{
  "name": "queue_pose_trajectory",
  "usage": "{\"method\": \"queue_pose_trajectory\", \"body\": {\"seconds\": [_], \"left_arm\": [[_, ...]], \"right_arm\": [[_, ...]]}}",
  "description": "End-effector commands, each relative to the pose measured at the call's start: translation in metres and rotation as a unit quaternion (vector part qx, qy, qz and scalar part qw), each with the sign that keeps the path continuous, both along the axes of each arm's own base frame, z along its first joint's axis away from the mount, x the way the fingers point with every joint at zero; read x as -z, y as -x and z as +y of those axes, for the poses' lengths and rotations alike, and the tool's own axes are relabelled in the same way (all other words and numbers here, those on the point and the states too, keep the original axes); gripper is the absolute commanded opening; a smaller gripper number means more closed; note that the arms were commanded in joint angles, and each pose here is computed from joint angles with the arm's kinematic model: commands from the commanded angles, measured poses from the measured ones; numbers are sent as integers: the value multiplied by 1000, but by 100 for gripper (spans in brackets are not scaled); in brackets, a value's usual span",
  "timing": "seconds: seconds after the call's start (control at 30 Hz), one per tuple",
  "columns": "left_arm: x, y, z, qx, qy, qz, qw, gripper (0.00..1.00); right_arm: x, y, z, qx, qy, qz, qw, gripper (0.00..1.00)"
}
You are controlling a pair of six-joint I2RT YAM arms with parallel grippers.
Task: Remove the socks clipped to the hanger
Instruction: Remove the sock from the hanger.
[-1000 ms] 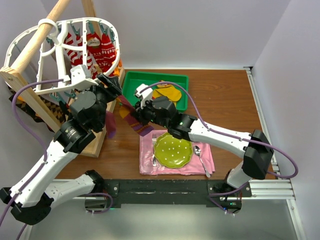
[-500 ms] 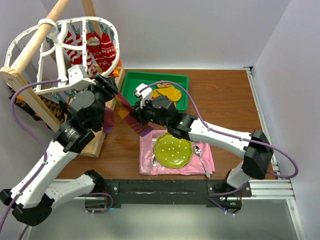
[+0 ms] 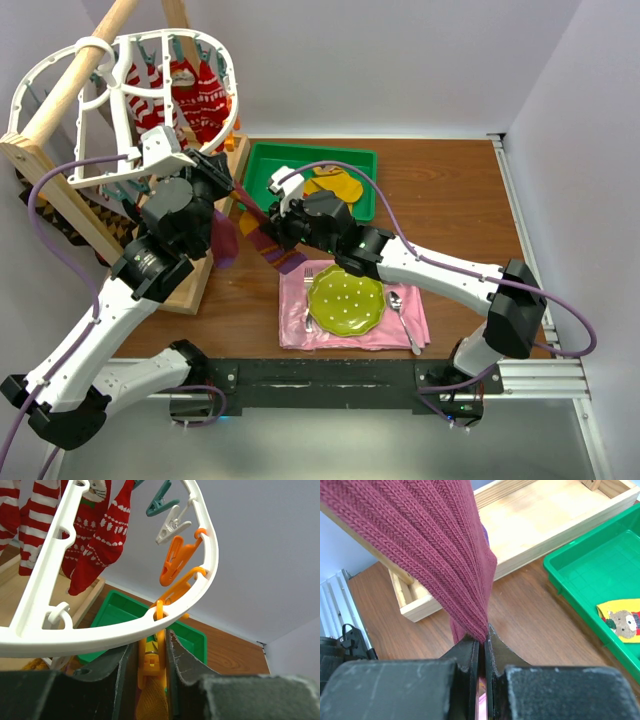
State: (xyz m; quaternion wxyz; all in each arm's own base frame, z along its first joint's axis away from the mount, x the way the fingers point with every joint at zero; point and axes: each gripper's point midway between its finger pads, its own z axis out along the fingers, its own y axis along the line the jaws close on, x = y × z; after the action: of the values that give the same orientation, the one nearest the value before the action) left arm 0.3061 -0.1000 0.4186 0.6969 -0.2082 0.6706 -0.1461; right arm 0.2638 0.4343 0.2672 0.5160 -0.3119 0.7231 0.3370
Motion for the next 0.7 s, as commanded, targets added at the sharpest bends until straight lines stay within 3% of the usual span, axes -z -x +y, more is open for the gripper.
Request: {"method": "queue_pose_trajectory", "body": {"seconds": [0.0,0.37,0.6,0.63,0.67], "left_arm": [[-15,-1,5,-6,6,-24,1000,0],[-20,2,6,-1,5,-32,999,0],[-22,6,2,16,-1,-36,999,1],[-22,6,0,22,-2,-35,999,7],[-22,7,-1,26,-4,-35,999,22]], "right_arm": [[-11,-4,2,11,-6,-9,1000,0],[27,-17,-41,114,35,13,993,0],[5,-24,-50,146,15,4,989,0],[1,-25,-50,149,12,2,989,0],[-5,-26,-51,153,5,0,988,0]]}}
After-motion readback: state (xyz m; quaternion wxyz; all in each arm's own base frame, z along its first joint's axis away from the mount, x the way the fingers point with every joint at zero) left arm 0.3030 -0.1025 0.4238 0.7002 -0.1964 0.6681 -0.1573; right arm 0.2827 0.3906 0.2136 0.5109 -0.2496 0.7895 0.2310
